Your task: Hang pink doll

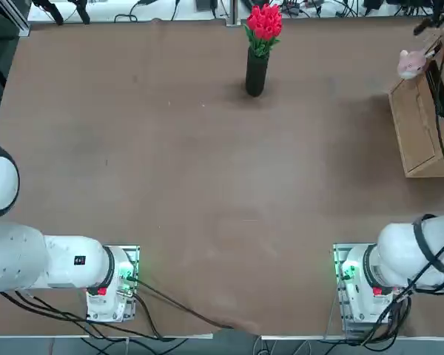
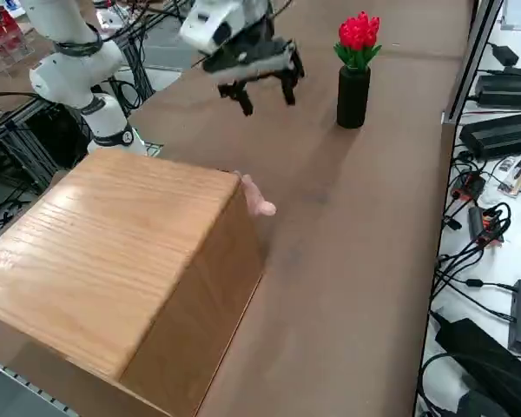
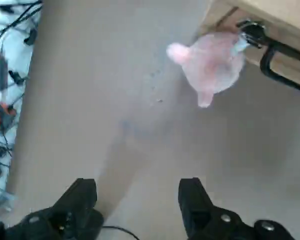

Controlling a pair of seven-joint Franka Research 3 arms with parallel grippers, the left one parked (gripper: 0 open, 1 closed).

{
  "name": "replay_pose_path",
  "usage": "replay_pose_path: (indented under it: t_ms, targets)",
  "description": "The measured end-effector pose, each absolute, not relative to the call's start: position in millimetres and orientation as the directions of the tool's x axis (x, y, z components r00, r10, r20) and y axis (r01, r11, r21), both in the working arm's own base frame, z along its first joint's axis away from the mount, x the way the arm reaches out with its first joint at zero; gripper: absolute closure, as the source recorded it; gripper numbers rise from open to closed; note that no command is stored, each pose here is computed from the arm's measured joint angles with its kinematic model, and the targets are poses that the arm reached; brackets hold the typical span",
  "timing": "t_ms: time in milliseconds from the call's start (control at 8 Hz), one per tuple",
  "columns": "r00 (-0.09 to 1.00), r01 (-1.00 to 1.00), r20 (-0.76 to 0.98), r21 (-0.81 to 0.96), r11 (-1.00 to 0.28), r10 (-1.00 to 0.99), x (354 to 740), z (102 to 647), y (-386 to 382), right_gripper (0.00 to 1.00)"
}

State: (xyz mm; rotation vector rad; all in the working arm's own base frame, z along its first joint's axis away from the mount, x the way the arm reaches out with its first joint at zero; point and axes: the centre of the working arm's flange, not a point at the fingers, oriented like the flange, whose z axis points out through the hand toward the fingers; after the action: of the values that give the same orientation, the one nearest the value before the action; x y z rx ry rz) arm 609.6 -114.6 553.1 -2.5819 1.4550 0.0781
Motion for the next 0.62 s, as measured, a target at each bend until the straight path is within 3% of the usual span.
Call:
replay_pose_path:
  t_ms: [375,625]
  targets:
    - [0.901,-0.434,-0.045,-0.063,-0.899,-0.432,595.2,594.2,-52.2,0.0]
    - [0.996,-0.086,-0.022,-0.061,-0.994,-0.084,572.9,617.8,-1.4,0.0]
